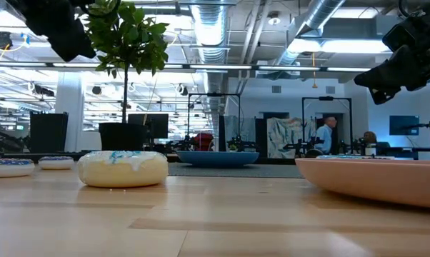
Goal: Pick & Place donuts
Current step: Put the small blue donut into the blue plate
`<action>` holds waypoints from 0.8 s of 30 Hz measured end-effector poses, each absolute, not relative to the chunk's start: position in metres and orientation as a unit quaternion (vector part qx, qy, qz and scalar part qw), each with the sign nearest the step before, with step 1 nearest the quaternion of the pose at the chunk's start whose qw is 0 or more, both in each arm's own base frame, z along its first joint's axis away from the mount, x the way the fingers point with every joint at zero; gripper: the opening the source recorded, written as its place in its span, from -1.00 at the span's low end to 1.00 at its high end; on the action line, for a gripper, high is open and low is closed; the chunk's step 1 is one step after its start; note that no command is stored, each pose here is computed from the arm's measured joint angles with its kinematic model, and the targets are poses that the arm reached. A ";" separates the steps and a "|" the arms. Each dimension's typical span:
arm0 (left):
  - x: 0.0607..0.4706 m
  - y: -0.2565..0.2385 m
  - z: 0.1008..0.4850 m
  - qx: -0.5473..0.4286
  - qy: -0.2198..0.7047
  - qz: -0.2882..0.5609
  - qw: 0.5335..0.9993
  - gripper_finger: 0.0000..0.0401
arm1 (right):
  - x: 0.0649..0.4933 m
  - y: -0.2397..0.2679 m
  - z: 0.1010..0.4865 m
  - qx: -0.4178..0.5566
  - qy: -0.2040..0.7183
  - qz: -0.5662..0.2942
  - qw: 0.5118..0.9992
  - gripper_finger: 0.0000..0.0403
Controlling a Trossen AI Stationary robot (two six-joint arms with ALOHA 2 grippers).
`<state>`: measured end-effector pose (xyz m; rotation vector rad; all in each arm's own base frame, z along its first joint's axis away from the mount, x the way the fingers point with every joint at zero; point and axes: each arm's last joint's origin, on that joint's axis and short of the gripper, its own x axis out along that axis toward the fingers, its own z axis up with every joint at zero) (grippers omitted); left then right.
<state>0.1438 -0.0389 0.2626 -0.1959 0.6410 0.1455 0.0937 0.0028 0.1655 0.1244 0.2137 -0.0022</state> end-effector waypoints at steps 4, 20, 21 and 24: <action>0.151 -0.066 0.257 -0.105 0.339 0.062 0.933 -1.00 | 0.094 0.003 0.165 0.062 0.107 -0.001 0.992 -1.00; 0.157 -0.094 0.220 -0.218 0.414 0.229 0.854 -0.99 | 0.094 0.003 0.166 0.062 0.106 -0.001 0.992 -1.00; 0.159 -0.093 0.217 -0.225 0.420 0.240 0.846 -0.97 | 0.094 0.003 0.166 0.062 0.106 -0.001 0.992 -1.00; 0.166 -0.095 0.208 -0.225 0.446 0.249 0.830 -0.87 | 0.094 0.003 0.166 0.062 0.106 -0.001 0.992 -1.00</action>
